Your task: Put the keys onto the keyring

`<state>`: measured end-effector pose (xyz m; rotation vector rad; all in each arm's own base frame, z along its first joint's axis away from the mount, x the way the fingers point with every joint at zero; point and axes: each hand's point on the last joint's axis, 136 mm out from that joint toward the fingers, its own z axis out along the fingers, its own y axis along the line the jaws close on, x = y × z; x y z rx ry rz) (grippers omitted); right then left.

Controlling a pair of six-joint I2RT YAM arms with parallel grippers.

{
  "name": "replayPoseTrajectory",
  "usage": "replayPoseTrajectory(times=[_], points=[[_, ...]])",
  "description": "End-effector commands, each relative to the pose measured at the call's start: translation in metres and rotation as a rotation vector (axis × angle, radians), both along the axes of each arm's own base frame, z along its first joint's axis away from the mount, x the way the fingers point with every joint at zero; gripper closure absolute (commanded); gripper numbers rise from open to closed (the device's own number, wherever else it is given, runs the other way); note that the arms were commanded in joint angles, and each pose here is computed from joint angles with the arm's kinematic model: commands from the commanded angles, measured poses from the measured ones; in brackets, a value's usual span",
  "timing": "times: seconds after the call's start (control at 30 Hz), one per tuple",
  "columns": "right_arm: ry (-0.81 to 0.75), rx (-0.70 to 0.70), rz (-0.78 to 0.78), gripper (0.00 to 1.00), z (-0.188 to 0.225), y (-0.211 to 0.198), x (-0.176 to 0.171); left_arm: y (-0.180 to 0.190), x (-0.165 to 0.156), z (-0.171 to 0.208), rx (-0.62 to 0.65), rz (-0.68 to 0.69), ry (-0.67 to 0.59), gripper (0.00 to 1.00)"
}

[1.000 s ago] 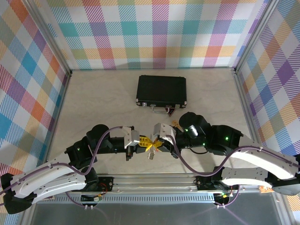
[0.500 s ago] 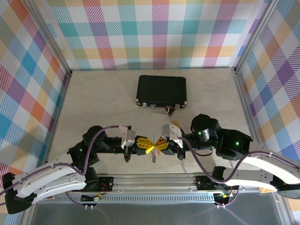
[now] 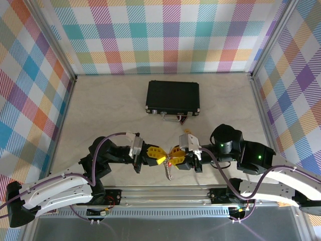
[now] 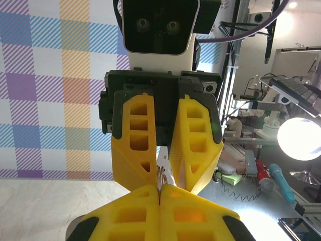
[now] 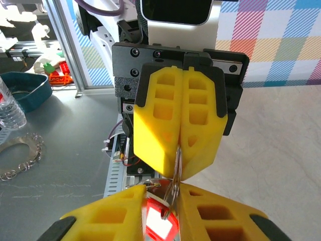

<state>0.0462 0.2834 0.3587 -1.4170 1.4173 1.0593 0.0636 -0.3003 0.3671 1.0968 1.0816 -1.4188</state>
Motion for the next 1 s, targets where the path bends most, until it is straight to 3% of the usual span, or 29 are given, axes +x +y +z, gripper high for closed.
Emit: replayPoseTrajectory(times=[0.0, 0.97], points=[[-0.008, 0.066, 0.021, 0.79, 0.014, -0.002, -0.006, 0.008, -0.003, 0.023, -0.08, 0.012, -0.038, 1.0], [0.017, 0.052, 0.019, 0.96, -0.001, 0.005, -0.004, 0.015, -0.012, 0.027, -0.105, -0.024, -0.04, 1.0]])
